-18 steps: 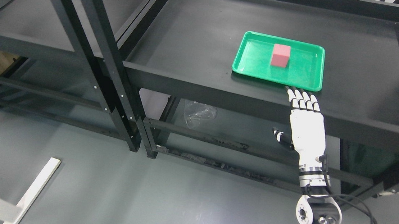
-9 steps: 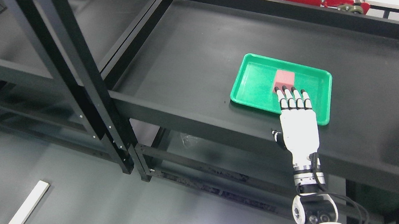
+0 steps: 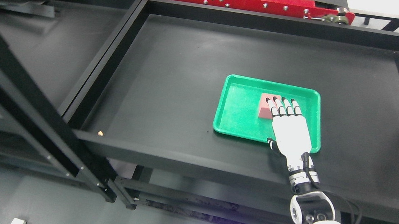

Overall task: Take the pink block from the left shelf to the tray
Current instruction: 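Lower the right hand onto the pink block and close the fingers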

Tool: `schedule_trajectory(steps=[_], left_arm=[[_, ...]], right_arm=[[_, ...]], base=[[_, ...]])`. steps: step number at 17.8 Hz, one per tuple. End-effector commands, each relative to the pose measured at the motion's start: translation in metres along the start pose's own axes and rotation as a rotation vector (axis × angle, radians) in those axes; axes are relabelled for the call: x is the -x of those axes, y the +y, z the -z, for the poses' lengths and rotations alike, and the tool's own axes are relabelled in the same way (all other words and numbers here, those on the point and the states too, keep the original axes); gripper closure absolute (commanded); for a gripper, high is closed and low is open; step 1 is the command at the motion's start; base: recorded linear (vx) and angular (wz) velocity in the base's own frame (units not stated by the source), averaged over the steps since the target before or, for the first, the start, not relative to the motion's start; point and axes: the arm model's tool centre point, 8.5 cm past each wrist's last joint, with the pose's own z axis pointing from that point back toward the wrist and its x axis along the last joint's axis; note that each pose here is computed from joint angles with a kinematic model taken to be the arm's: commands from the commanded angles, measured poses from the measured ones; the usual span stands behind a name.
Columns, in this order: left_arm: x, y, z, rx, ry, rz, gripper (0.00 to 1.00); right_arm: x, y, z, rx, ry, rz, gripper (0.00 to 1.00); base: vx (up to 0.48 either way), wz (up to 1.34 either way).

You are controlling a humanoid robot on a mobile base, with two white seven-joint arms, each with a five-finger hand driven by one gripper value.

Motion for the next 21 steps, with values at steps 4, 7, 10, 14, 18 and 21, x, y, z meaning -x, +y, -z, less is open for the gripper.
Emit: schedule_trajectory(steps=[4, 7, 10, 14, 18, 21], left_arm=[[-0.025, 0.009, 0.001, -0.014, -0.047, -0.009, 0.00], [-0.025, 0.009, 0.001, -0.014, -0.047, -0.009, 0.00], [-0.025, 0.009, 0.001, -0.014, -0.047, -0.009, 0.00], [-0.025, 0.009, 0.001, -0.014, -0.047, -0.009, 0.00], [-0.026, 0.009, 0.001, -0.014, -0.048, -0.009, 0.00], [-0.025, 0.009, 0.001, -0.014, -0.047, -0.009, 0.00]], right_arm=[[0.011, 0.013, 0.013, -0.071, 0.005, 0.012, 0.01], [0.014, 0.016, 0.022, -0.091, 0.007, 0.023, 0.01], [0.012, 0.020, 0.025, -0.115, -0.003, 0.022, 0.01], [0.012, 0.029, 0.026, -0.181, -0.006, 0.023, 0.01], [0.009, 0.042, 0.024, -0.250, -0.033, 0.025, 0.01], [0.006, 0.048, 0.022, -0.285, -0.045, 0.025, 0.01]], base=[[0.182, -0.20], [0.150, -0.07], [0.118, 0.00], [0.092, 0.03], [0.072, 0.02], [0.055, 0.00]])
